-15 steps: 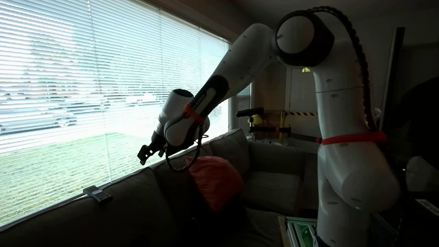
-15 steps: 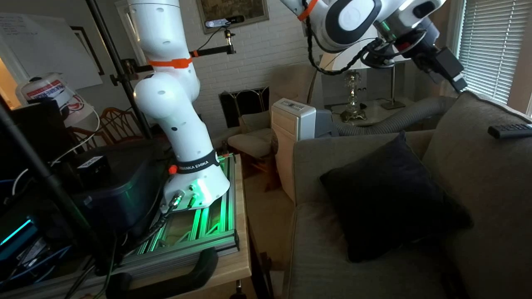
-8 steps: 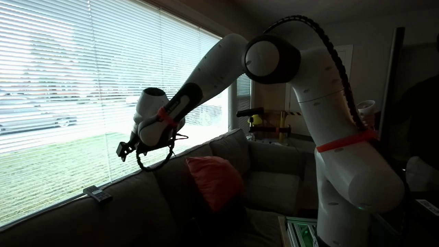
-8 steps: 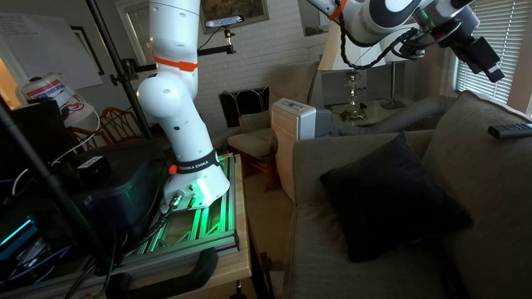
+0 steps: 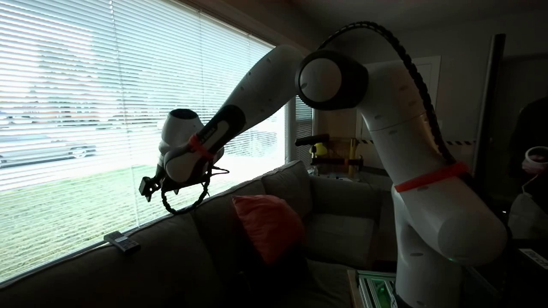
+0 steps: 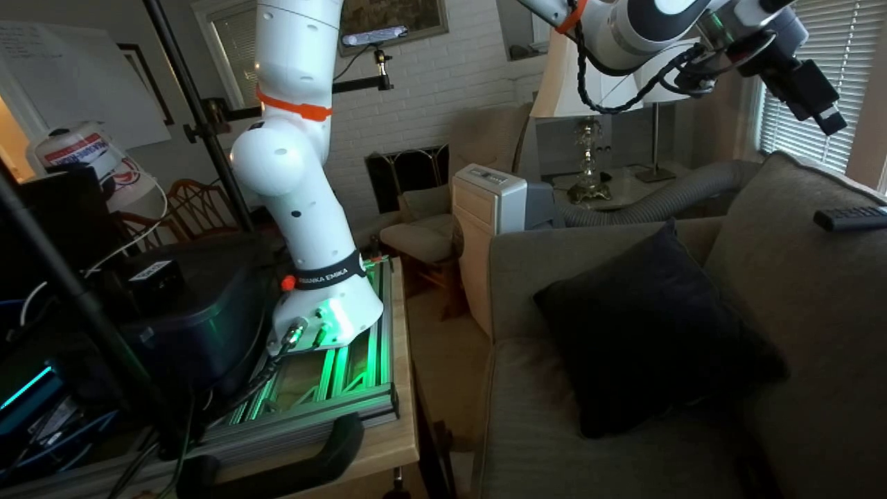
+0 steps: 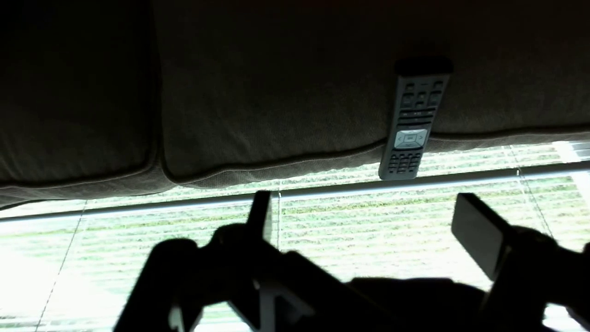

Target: Move the remote and place it on the black cushion

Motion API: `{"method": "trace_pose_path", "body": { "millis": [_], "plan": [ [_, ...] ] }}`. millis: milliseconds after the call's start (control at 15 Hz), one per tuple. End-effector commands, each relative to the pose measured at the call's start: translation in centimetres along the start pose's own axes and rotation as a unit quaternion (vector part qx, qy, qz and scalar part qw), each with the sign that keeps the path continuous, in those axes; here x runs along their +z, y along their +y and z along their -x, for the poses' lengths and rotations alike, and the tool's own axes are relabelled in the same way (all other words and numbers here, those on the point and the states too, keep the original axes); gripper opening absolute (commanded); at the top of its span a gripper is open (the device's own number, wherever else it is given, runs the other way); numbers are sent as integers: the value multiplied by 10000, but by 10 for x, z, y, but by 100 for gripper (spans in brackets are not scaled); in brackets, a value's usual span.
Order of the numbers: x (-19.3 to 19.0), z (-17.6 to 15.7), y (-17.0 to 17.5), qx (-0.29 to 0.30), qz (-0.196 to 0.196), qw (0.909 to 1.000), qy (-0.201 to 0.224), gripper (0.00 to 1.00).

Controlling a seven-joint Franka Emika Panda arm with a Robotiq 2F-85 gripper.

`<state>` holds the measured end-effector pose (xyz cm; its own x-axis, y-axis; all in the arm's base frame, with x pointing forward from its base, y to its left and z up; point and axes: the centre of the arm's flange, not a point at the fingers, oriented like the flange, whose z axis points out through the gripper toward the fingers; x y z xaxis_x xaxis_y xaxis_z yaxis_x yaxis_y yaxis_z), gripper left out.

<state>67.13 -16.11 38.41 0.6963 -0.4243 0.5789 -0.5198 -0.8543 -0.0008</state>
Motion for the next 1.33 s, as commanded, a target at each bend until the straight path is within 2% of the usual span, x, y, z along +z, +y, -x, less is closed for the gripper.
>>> {"method": "trace_pose_path", "body": {
  "millis": [0,200,533,733,1000,1267],
  "plan": [
    [0,0,0,-2,-1,10000,-1,100],
    [5,-9,-4,167,-260,9995,-63,100],
    [35,-9,-8,51,-550,9983,-195,100],
    [66,-14,-9,-143,-762,9965,-297,100],
    [107,-21,-12,-559,-1259,9895,-436,100],
    [140,-26,-14,-859,-1271,9877,-302,100]
  ]
}}
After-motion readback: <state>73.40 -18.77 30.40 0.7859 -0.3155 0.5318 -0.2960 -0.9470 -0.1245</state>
